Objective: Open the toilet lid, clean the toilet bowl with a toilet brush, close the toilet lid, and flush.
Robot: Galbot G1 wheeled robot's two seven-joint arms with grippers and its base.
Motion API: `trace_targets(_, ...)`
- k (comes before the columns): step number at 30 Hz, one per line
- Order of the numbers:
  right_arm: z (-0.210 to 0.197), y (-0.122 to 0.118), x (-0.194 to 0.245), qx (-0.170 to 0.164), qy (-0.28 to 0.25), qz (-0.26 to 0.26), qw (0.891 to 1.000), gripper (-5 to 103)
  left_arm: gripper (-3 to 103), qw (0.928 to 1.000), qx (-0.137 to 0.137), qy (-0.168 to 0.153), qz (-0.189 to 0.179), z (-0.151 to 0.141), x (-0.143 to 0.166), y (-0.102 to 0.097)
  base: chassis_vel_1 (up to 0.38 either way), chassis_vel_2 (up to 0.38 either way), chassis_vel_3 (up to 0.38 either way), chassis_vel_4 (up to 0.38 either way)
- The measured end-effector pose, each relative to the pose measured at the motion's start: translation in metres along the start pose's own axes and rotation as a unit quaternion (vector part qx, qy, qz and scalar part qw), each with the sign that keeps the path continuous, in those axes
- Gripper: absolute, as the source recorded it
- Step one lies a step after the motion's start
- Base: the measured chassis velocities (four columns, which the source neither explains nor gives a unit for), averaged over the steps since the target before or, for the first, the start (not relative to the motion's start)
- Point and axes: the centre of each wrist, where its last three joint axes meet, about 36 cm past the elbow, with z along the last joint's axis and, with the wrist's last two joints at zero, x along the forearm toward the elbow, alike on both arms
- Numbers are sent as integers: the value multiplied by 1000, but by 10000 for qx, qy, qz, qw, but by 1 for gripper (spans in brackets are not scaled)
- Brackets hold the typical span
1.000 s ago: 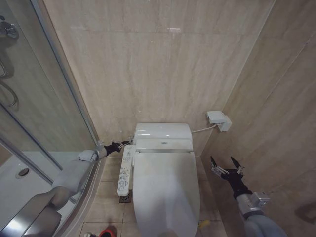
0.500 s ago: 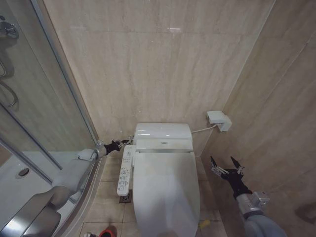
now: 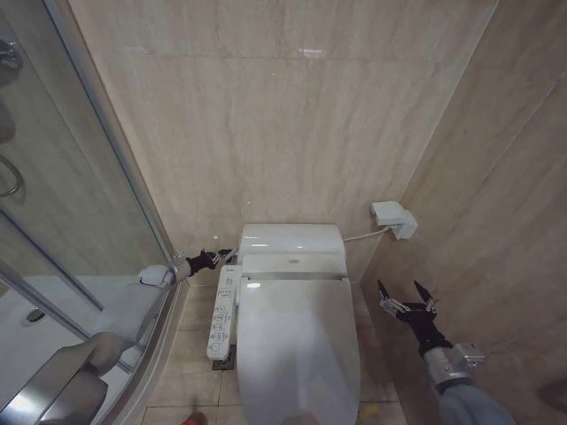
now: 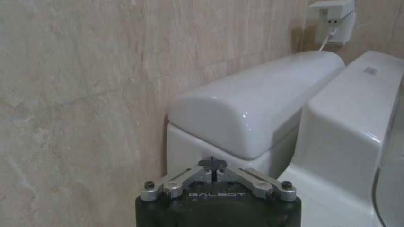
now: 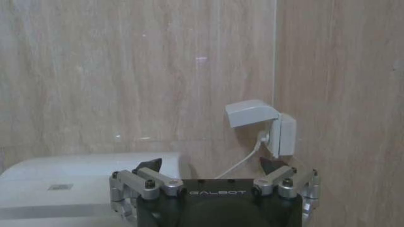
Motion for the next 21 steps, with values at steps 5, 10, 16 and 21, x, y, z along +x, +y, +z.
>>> trace_targets(5, 0, 0, 0, 0, 1, 0, 10000, 100, 0, 10000, -5, -16, 42, -1, -2, -1, 0, 0, 0, 0)
trace_targets(10, 0, 0, 0, 0, 0, 0, 10000, 100, 0, 10000, -3, -6, 93, 0, -2, -2, 0, 0, 0, 0)
trace_targets(16, 0, 0, 0, 0, 0, 0, 10000, 100, 0, 9999, 7, 18, 147, 2, -3, -4, 0, 0, 0, 0)
trace_targets(21, 0, 0, 0, 0, 1, 0, 10000, 100, 0, 9996, 51, 53, 271, 9, -5, -8, 0, 0, 0, 0)
